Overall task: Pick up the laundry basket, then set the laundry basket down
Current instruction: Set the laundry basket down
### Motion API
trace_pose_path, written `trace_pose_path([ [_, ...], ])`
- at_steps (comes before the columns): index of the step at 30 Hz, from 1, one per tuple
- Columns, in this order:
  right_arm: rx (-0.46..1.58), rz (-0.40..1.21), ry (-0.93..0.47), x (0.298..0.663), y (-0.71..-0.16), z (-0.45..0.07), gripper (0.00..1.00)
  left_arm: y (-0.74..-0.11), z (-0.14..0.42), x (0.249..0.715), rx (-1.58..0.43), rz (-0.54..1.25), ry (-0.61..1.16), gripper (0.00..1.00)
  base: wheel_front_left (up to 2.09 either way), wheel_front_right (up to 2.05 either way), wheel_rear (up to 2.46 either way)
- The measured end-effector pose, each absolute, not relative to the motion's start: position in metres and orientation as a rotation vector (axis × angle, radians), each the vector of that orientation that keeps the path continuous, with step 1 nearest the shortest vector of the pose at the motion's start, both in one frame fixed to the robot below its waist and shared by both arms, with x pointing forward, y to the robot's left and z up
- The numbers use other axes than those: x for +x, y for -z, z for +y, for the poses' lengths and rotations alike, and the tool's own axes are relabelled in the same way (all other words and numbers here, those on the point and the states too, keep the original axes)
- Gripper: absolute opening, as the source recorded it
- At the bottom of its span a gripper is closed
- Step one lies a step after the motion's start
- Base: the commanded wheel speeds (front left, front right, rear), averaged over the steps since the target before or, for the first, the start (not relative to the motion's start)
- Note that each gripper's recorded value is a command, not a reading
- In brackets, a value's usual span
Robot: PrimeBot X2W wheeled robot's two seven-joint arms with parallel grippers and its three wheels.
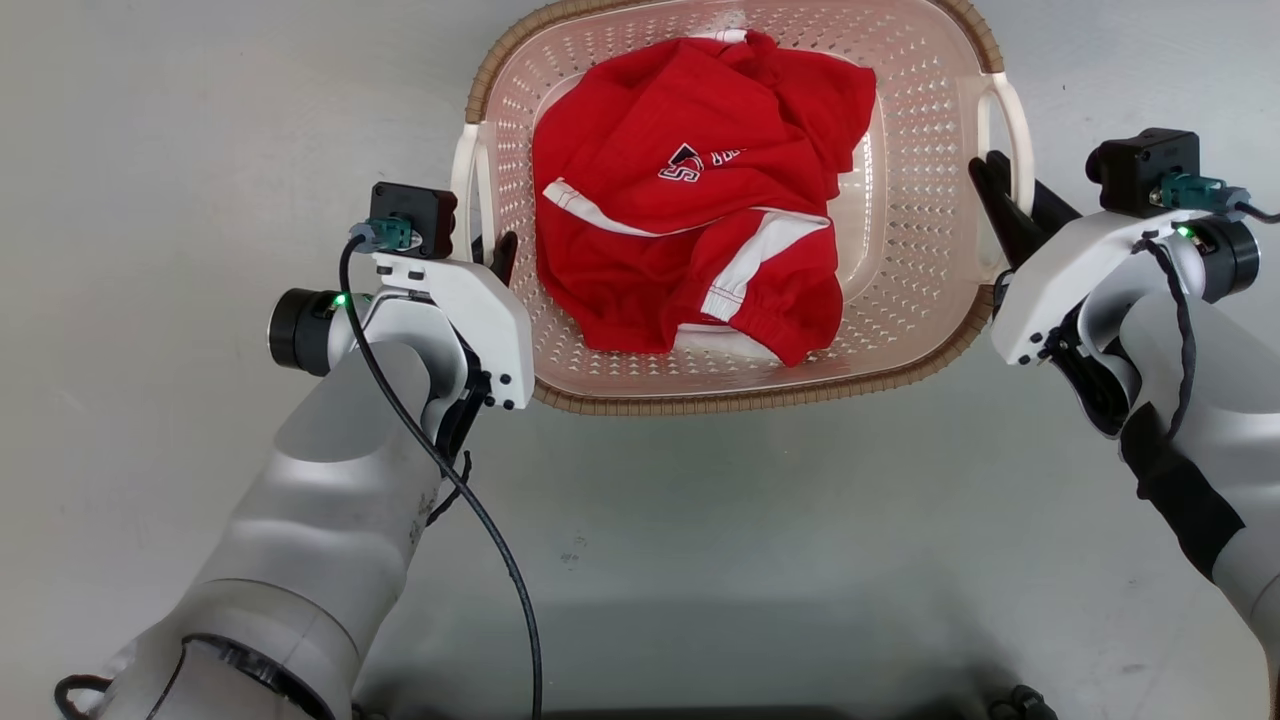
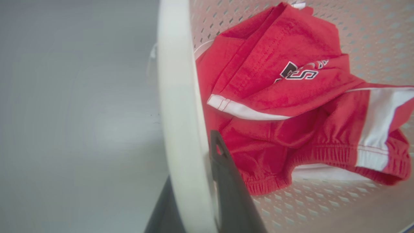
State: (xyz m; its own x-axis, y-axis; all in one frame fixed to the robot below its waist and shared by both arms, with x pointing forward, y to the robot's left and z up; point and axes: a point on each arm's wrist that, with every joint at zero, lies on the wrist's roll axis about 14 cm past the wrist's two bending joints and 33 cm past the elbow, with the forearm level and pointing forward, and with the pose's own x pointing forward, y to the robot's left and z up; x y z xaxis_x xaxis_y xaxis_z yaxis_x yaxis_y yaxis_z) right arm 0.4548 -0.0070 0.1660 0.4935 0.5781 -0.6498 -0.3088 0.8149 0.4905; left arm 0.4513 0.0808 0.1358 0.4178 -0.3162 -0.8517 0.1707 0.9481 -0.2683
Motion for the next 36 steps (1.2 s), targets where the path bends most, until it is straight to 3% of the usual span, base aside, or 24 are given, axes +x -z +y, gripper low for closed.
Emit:
trace_pose_path([
  [21, 0.326, 0.880, -0.519, 0.457, -0.159, -0.014, 0.00, -0.126, 0.077, 0.454, -0.120, 1.087, 0.332, 0.00, 0.00, 0.00, 0.00],
  [22, 0.328, 0.877, -0.519, 0.458, -0.159, -0.014, 0.02, -0.125, 0.077, 0.453, -0.120, 1.088, 0.332, 0.22, 0.00, 0.00, 0.00],
  [23, 0.327, 0.873, -0.520, 0.459, -0.159, -0.013, 0.49, -0.125, 0.078, 0.454, -0.119, 1.082, 0.328, 1.00, 0.00, 0.00, 0.00],
  [24, 0.326, 0.866, -0.522, 0.460, -0.160, -0.013, 0.49, -0.124, 0.079, 0.454, -0.112, 1.082, 0.325, 1.00, 0.00, 0.00, 0.00],
  [25, 0.321, 0.857, -0.517, 0.463, -0.160, -0.016, 1.00, -0.124, 0.081, 0.455, -0.107, 1.072, 0.324, 1.00, 0.00, 0.00, 0.00],
  [36, 0.305, 0.825, -0.513, 0.468, -0.160, -0.026, 1.00, -0.122, 0.091, 0.458, -0.091, 1.031, 0.321, 1.00, 0.00, 0.00, 0.00],
])
